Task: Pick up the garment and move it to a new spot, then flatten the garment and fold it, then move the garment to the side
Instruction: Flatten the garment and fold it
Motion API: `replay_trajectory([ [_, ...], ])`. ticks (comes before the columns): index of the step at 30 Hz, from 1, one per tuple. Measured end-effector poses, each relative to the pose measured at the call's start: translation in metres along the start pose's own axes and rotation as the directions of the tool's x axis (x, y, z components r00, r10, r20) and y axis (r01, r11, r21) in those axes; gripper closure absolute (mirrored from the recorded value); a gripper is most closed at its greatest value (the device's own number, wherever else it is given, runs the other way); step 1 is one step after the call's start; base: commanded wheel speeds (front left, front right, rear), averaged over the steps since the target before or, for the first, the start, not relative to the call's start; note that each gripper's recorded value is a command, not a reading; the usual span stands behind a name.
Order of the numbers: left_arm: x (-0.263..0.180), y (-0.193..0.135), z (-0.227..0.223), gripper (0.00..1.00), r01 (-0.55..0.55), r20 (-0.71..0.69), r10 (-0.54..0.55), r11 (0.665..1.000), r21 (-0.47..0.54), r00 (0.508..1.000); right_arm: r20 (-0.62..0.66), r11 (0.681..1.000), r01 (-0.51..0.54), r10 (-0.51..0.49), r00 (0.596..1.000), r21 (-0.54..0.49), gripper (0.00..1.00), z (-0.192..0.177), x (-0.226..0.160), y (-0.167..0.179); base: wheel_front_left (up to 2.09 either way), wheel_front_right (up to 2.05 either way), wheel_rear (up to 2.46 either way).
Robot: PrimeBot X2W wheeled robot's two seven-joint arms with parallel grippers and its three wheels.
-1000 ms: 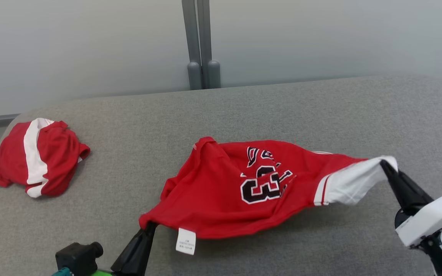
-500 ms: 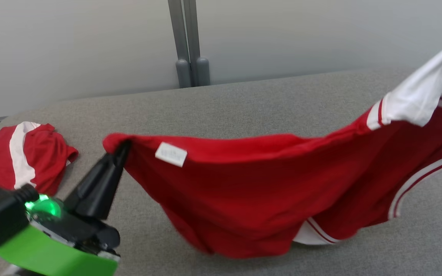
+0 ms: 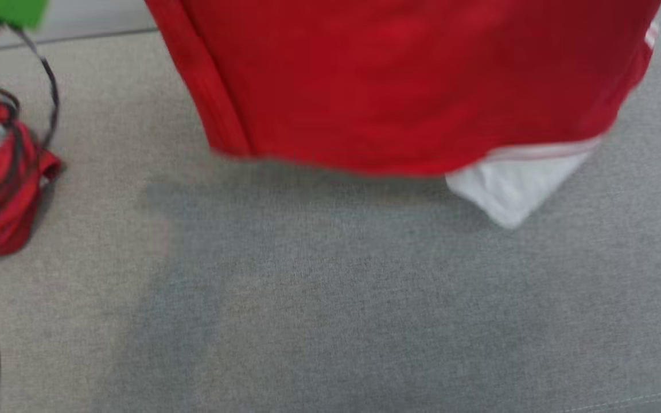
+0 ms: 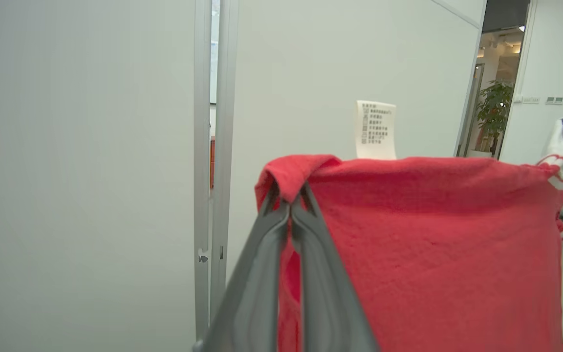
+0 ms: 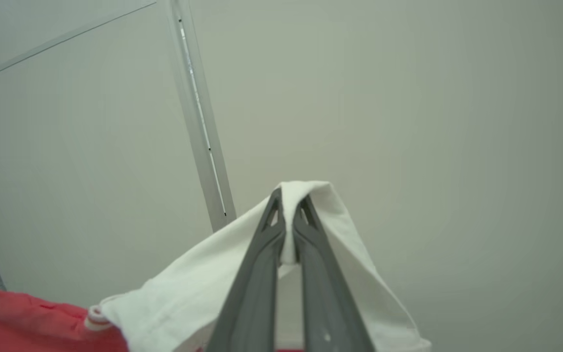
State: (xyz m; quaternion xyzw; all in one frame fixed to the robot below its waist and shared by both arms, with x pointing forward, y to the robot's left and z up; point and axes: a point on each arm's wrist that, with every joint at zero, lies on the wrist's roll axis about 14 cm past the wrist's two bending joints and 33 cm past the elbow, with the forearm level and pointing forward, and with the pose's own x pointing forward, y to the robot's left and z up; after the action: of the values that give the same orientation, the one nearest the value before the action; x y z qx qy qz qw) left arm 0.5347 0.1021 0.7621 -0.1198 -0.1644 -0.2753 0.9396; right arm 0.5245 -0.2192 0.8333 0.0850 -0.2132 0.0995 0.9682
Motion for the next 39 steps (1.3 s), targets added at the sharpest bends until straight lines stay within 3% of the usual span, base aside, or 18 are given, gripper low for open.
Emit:
replay_trajectory([
  [7, 0.069, 0.083, -0.031, 1.0, -0.152, 0.103, 0.144, 0.985, 0.077, 0.984, 0.063, 0.998, 0.014, -0.018, 0.998, 0.054, 1.0, -0.06, 0.091, 0.009, 0.0, 0.0, 0.0],
  [10, 0.075, 0.1, -0.088, 1.0, -0.169, 0.051, 0.165, 0.982, 0.083, 0.985, -0.012, 0.994, 0.028, -0.027, 1.0, 0.104, 1.0, -0.125, 0.1, 0.003, 0.0, 0.0, 0.0],
  [13, 0.059, 0.111, -0.16, 1.0, -0.186, -0.045, 0.189, 0.98, 0.068, 0.981, -0.132, 0.988, 0.058, -0.04, 0.99, 0.14, 1.0, -0.203, 0.081, -0.009, 0.0, 0.0, 0.0],
  [15, 0.033, 0.105, -0.214, 1.0, -0.176, -0.147, 0.183, 0.983, 0.056, 0.972, -0.225, 0.979, 0.094, -0.052, 0.973, 0.182, 1.0, -0.255, 0.05, -0.018, 0.0, 0.0, 0.0],
  [16, 0.002, 0.098, -0.253, 1.0, -0.182, -0.237, 0.182, 0.983, 0.025, 0.954, -0.288, 0.965, 0.138, -0.07, 0.955, 0.224, 1.0, -0.288, 0.015, -0.025, 0.0, 0.0, 0.0],
  [21, -0.076, 0.071, -0.3, 1.0, -0.187, -0.394, 0.162, 0.982, -0.026, 0.905, -0.406, 0.916, 0.291, -0.163, 0.899, 0.276, 1.0, -0.324, -0.085, -0.053, 0.0, 0.0, 0.0],
  [28, -0.167, 0.022, -0.298, 1.0, -0.253, -0.457, 0.187, 0.963, -0.088, 0.87, -0.564, 0.863, 0.446, -0.251, 0.787, 0.239, 1.0, -0.327, -0.222, -0.058, 0.0, 0.0, 0.0],
  [39, -0.296, -0.06, -0.277, 1.0, -0.395, -0.54, 0.278, 0.912, -0.113, 0.794, -0.709, 0.819, 0.532, -0.243, 0.662, 0.216, 1.0, -0.305, -0.354, -0.021, 0.0, 0.0, 0.0],
])
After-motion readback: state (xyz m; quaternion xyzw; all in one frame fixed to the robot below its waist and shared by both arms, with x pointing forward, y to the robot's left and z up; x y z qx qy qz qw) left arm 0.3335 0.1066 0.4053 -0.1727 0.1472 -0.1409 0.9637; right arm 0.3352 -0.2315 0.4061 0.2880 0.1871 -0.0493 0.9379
